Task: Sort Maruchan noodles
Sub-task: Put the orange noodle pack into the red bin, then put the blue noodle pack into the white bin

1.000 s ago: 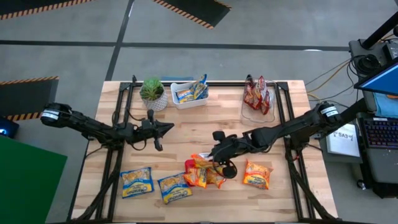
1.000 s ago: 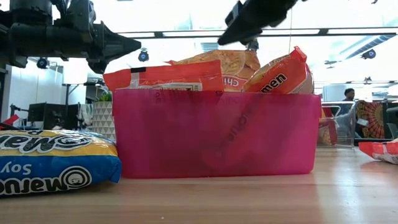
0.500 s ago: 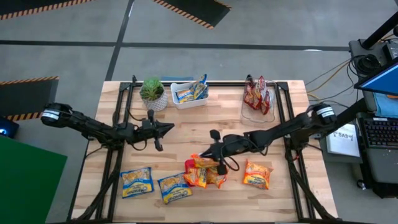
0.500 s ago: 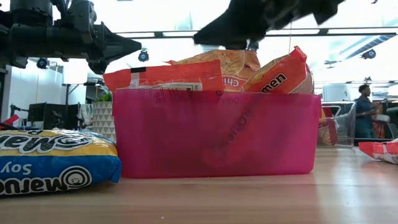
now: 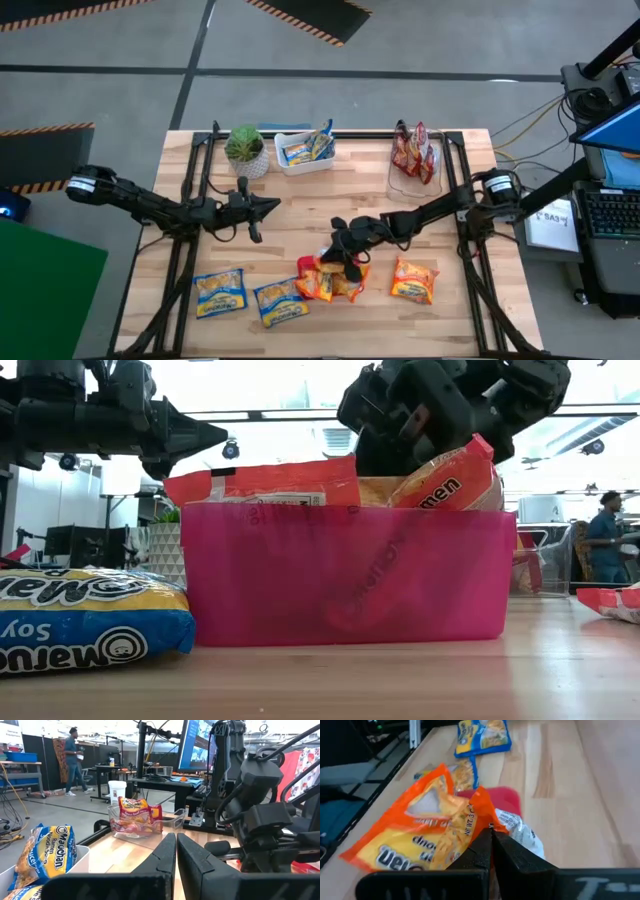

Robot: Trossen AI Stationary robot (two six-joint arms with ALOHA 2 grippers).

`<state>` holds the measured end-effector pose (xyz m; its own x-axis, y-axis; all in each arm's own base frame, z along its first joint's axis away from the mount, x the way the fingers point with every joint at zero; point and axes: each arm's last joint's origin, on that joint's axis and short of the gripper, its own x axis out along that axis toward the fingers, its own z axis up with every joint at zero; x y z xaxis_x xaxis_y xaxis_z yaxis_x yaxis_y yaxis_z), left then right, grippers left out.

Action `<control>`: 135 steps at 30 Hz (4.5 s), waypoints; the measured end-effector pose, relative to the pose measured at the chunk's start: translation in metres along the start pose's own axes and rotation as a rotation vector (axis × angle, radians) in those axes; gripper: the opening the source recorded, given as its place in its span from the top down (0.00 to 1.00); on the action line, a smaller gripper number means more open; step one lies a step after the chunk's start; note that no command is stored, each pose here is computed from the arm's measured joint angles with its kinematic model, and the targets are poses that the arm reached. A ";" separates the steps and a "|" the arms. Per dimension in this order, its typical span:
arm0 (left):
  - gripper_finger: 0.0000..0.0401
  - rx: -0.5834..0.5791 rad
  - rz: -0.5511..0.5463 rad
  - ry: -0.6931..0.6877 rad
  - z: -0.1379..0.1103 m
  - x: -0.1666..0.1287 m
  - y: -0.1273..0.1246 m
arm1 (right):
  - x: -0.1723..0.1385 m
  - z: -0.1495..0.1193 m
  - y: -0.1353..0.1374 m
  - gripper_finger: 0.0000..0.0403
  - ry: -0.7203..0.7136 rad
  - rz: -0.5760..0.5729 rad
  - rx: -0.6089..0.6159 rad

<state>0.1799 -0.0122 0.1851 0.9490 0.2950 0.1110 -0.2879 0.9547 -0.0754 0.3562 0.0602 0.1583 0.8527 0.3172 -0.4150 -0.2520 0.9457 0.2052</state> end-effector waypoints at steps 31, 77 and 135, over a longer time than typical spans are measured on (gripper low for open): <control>1.00 -0.018 -0.001 -0.001 0.000 0.000 0.000 | 0.014 -0.010 -0.001 0.98 -0.063 0.039 0.034; 1.00 0.157 -0.199 0.413 0.031 0.040 -0.027 | -0.126 0.020 0.036 0.98 0.435 -0.299 0.190; 0.96 -0.148 -0.175 1.417 -0.063 0.015 -0.154 | -0.164 0.041 -0.033 0.98 -0.229 -0.362 -0.291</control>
<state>0.2463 -0.1573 0.1355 0.3208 -0.1951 -0.9268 -0.2240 0.9352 -0.2744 0.2437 -0.0260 0.2556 0.9790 -0.0262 -0.2023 -0.0118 0.9828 -0.1845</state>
